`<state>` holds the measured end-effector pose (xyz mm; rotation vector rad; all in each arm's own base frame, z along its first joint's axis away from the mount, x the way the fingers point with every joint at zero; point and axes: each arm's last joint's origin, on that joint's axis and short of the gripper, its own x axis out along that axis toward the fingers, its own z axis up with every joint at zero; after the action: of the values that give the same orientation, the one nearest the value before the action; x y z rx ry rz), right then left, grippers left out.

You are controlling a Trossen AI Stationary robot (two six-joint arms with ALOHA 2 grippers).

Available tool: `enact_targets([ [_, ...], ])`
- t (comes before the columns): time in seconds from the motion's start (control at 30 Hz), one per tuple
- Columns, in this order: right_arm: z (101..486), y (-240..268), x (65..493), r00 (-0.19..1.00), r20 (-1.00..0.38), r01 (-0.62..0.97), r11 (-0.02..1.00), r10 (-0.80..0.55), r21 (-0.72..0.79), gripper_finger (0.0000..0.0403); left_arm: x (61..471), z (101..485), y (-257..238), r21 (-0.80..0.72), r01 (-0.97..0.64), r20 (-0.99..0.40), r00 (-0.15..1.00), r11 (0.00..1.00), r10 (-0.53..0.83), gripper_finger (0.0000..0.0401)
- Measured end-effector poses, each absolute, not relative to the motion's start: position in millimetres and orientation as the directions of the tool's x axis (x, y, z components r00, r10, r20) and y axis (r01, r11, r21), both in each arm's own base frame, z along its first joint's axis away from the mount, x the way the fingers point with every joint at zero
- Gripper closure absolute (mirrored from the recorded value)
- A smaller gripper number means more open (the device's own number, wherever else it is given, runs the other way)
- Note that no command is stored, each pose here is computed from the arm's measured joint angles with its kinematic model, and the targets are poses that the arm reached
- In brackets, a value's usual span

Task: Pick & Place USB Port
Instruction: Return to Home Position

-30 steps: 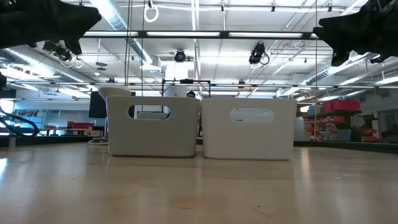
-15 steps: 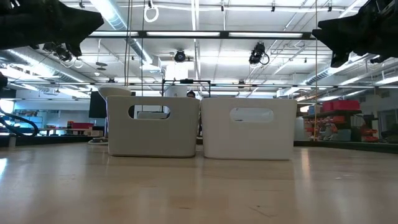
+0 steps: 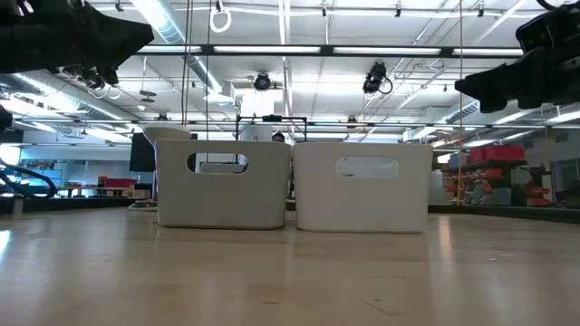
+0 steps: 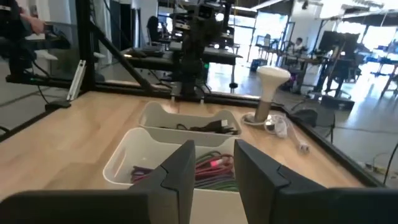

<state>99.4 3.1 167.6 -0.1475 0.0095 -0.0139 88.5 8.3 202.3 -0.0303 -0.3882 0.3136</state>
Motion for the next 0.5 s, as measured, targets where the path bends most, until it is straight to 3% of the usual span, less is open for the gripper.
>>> enact_targets([
  [0.5,167.0,3.2,100.0,1.000,-0.016,0.011,0.999,-0.012,-0.051,0.0292,88.6,202.0,8.3,-0.088,-0.295,0.366,0.879,0.951,0.307,0.0318],
])
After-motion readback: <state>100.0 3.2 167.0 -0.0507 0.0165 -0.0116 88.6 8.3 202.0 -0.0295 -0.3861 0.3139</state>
